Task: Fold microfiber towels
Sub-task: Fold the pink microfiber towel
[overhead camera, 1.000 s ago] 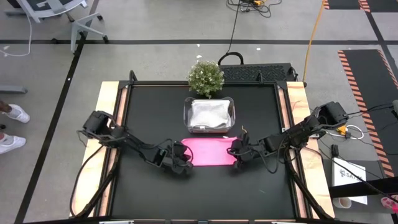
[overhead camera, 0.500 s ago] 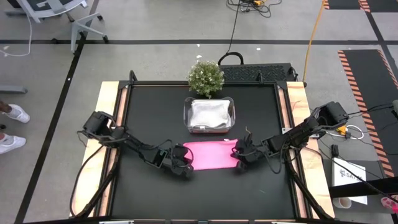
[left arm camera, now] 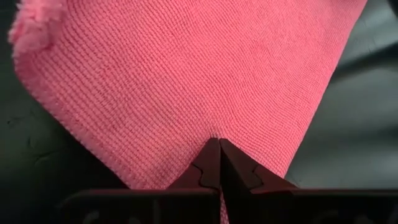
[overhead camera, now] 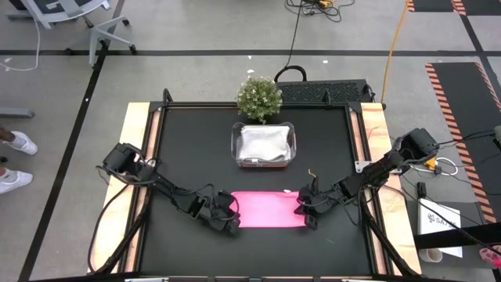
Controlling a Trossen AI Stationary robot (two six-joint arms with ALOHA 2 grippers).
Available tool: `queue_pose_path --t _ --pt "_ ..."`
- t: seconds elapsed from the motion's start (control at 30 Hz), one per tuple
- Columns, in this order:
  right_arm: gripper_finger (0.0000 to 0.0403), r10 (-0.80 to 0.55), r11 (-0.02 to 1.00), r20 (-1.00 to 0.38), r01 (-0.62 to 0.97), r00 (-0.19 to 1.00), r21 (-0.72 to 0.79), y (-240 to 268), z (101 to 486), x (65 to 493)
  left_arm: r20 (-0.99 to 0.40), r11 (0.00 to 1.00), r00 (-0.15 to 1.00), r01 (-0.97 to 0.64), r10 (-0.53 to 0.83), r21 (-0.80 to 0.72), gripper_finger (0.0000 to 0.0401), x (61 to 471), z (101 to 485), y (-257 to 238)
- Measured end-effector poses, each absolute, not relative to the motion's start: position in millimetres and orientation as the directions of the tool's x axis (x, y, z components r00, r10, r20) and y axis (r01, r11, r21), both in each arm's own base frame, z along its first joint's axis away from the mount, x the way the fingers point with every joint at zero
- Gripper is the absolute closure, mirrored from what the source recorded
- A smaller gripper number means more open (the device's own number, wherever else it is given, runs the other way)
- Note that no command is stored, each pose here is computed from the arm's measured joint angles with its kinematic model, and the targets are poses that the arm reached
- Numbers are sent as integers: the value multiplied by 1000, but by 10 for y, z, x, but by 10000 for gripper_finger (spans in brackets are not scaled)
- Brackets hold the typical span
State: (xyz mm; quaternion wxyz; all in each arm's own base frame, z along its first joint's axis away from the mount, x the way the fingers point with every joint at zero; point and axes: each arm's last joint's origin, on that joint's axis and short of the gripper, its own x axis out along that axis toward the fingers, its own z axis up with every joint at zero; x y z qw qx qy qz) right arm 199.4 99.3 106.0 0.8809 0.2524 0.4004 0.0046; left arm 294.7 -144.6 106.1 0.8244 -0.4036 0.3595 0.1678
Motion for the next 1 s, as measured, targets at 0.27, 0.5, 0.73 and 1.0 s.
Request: queue_pose_path --t 0.27,0.5,0.73,1.0 --pt "403 229 848 -632 168 741 503 985 1156 2053 -679 619 733 -521 -28 -587 396 2989 1094 -1470" --pt "403 224 920 -506 -10 833 392 892 1405 2102 -620 647 784 -466 -14 -604 392 3068 1153 -1422" --pt "403 158 888 -465 82 871 454 688 1554 2115 -554 663 832 -423 14 -618 397 3163 1272 -1301" --pt "381 169 890 -405 38 898 455 502 1713 2116 -474 752 880 -332 30 -569 389 3173 1630 -1140"
